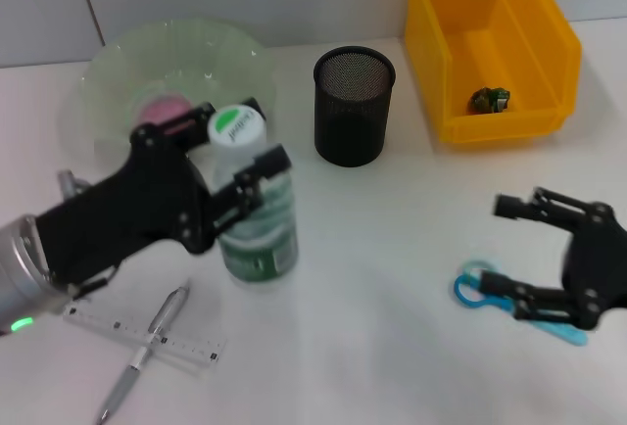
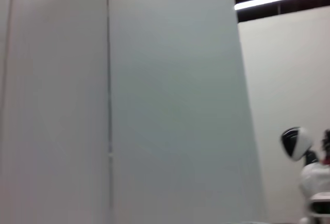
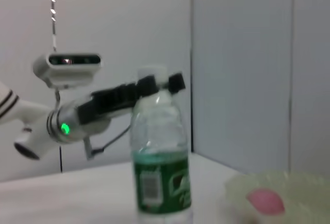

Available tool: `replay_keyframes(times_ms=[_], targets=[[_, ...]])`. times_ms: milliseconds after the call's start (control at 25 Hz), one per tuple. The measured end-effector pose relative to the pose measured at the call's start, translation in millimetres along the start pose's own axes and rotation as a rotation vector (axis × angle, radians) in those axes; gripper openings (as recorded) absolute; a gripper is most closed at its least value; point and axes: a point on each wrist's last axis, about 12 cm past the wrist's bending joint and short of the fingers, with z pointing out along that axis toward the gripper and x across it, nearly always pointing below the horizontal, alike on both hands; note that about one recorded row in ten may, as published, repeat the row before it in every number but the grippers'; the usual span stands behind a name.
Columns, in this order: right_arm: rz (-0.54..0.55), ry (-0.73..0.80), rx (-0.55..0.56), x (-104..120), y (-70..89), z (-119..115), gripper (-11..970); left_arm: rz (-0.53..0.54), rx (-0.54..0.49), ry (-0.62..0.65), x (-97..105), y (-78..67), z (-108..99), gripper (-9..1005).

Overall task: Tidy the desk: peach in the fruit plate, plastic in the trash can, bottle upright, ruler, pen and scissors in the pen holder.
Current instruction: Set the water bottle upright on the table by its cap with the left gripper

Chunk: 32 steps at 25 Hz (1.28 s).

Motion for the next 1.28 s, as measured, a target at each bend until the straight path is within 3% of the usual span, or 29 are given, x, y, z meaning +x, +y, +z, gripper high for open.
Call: replay_keyframes(times_ms=[40, 240, 480, 640, 840, 1280], targets=[[0.011, 0.026, 0.003, 4.3, 4.1, -8.6, 825, 0.029, -0.046, 0.024, 0.2, 7.8, -2.4, 451], [0.019, 0.038, 0.009, 10.4, 12.3, -16.7, 826, 0.088, -0.094, 0.053, 0.0, 17.8, -3.8, 451], [0.028, 0.037, 0.012, 13.1, 13.9, -16.3, 826, 0.143, -0.158, 0.107, 1.3, 29.3, -8.4, 450], [0.029, 0.039, 0.010, 13.6, 13.5, -14.9, 826, 0.181, -0.264, 0.147, 5.4, 38.9, -13.9, 449], [0.033, 0.037, 0.004, 14.2, 13.6, -12.8, 825, 0.170, -0.360, 0.186, 11.5, 45.6, -18.4, 449], [0.035, 0.046, -0.001, 15.2, 13.3, -11.4, 826, 0.185, -0.440, 0.234, 20.2, 48.5, -21.0, 450]])
